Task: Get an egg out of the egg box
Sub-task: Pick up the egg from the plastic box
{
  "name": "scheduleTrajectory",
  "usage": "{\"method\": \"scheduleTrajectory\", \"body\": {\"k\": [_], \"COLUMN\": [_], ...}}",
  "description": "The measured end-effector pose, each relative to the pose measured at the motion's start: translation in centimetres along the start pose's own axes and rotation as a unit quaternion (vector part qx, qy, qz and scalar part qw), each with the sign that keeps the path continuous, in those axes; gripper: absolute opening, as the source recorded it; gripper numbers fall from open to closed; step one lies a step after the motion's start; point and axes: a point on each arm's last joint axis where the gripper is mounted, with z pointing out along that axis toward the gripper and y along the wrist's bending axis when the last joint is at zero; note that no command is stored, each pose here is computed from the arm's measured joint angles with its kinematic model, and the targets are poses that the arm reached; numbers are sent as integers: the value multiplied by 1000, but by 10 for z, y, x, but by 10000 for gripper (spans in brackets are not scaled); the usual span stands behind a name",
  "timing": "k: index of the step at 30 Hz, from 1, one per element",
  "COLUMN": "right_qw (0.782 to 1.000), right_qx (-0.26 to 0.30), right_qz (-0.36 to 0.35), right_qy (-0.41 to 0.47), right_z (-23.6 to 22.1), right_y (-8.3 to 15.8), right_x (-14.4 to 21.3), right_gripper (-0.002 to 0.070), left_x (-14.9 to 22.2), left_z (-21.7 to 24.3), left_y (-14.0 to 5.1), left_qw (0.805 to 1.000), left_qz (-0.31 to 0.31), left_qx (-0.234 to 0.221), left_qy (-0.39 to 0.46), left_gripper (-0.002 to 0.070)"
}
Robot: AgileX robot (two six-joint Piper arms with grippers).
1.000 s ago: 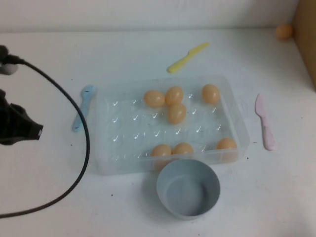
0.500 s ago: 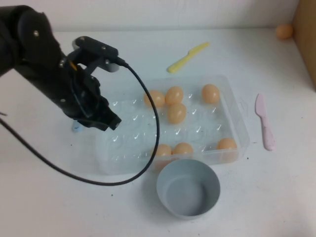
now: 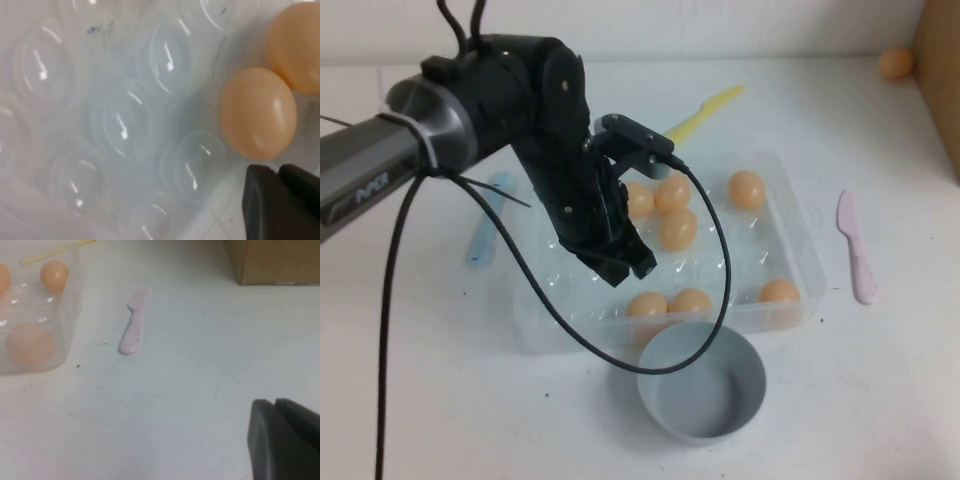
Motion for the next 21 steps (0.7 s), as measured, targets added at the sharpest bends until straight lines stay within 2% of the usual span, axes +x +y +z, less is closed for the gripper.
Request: {"method": "scheduleTrajectory", "body": {"k": [3, 6, 8, 10, 14, 21], "right_qw": [1000, 1000, 1000, 1000, 1000, 1000], "right_qx": [0, 0, 0, 0, 0, 0], "right_qz": [0, 0, 0, 0, 0, 0], "right_qy": [0, 0, 0, 1, 1, 1], "right_z": [0, 0, 0, 0, 0, 0], "right_y": [0, 0, 0, 0, 0, 0], "right_x": [0, 0, 0, 0, 0, 0], "right_gripper": [-17, -17, -17, -17, -17, -17], "left_x": [-5, -7, -7, -7, -9, -13], "left_z": [11, 19, 22, 24, 28, 31], "left_y": [-2, -2, -1, -1, -2, -6], "left_qw": [1000, 1000, 1000, 1000, 1000, 1000], "left_qz": [7, 8, 8, 8, 4, 4], "left_qx": [4, 8, 9, 10, 15, 18], "left_qy": [9, 19, 22, 23, 17, 4], "left_gripper": [106, 256, 383, 441, 480, 487]}}
